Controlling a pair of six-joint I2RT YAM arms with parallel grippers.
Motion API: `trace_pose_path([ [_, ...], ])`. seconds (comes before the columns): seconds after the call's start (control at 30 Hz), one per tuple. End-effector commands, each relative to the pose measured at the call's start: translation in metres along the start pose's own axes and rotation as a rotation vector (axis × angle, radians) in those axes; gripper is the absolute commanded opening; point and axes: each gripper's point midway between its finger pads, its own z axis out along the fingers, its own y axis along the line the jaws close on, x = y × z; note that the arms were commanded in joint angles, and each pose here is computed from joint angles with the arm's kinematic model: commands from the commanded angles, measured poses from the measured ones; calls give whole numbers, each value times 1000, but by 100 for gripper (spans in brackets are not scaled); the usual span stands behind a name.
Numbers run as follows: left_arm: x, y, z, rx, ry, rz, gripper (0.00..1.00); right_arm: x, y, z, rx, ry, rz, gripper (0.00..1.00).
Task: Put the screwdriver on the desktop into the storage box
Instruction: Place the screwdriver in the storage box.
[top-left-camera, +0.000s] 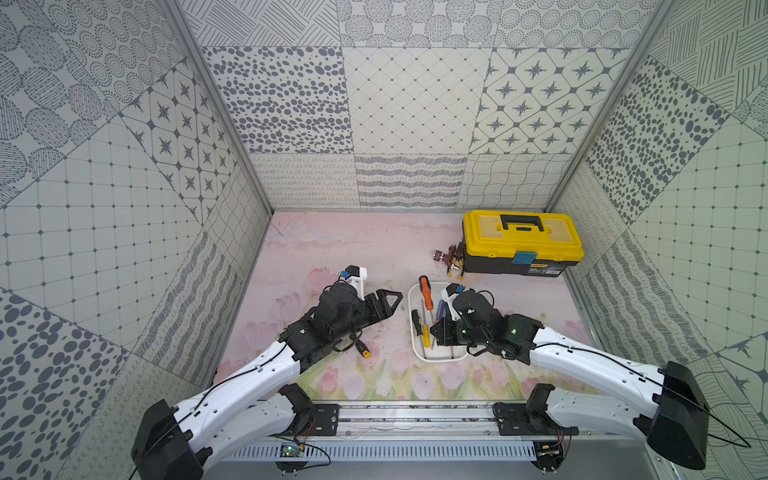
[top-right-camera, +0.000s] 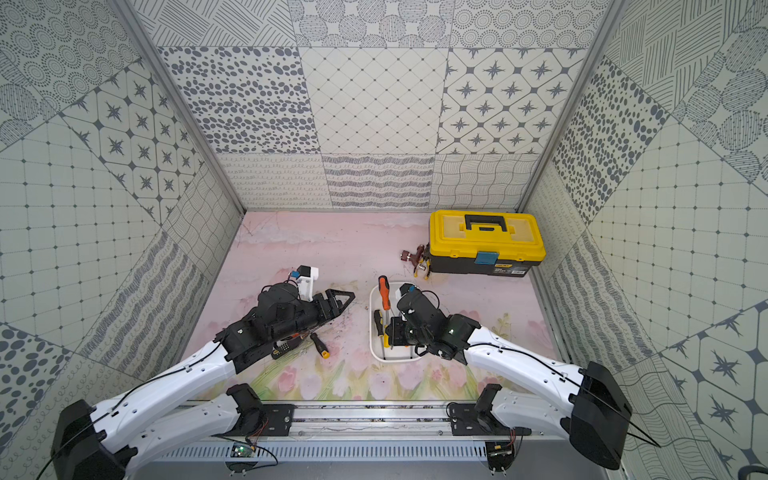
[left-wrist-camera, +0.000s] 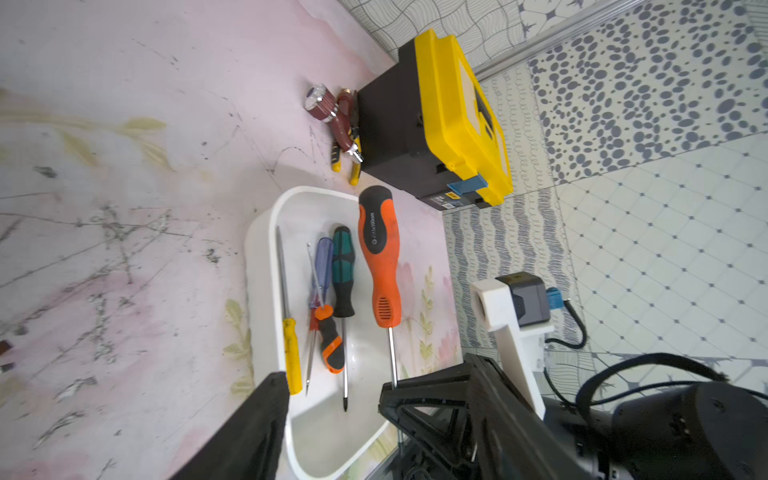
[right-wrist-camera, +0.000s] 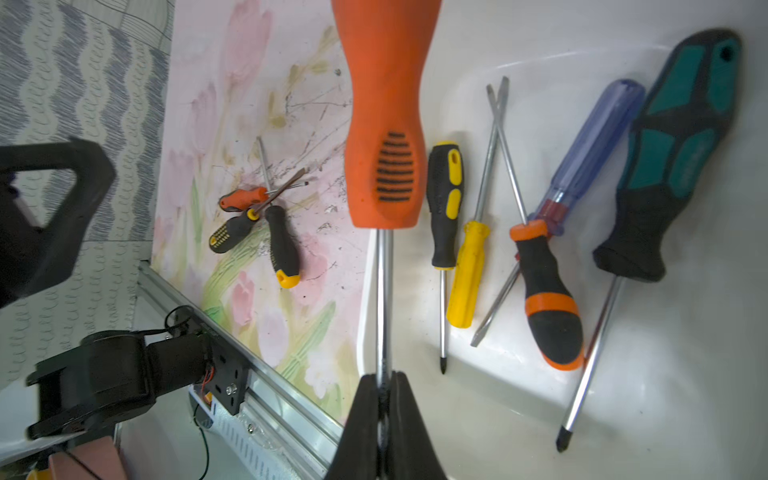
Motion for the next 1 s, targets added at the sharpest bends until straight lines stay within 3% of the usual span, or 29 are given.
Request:
trace_pose_path([
  [0.0,5,56,-16,-260,-11,84,74,-10,-6,-2,63,-34,-19,0],
  [0.4,22,111,-43,-470,4,78,73,-6,-17,5,157,-18,-37,0],
  [0.93,39,134,-45,-546,60,57,73,2,3,28,180,33,-107,0],
  [0.97,40,136,-45,-554,67,54,73,2,2,29,185,37,-102,6],
])
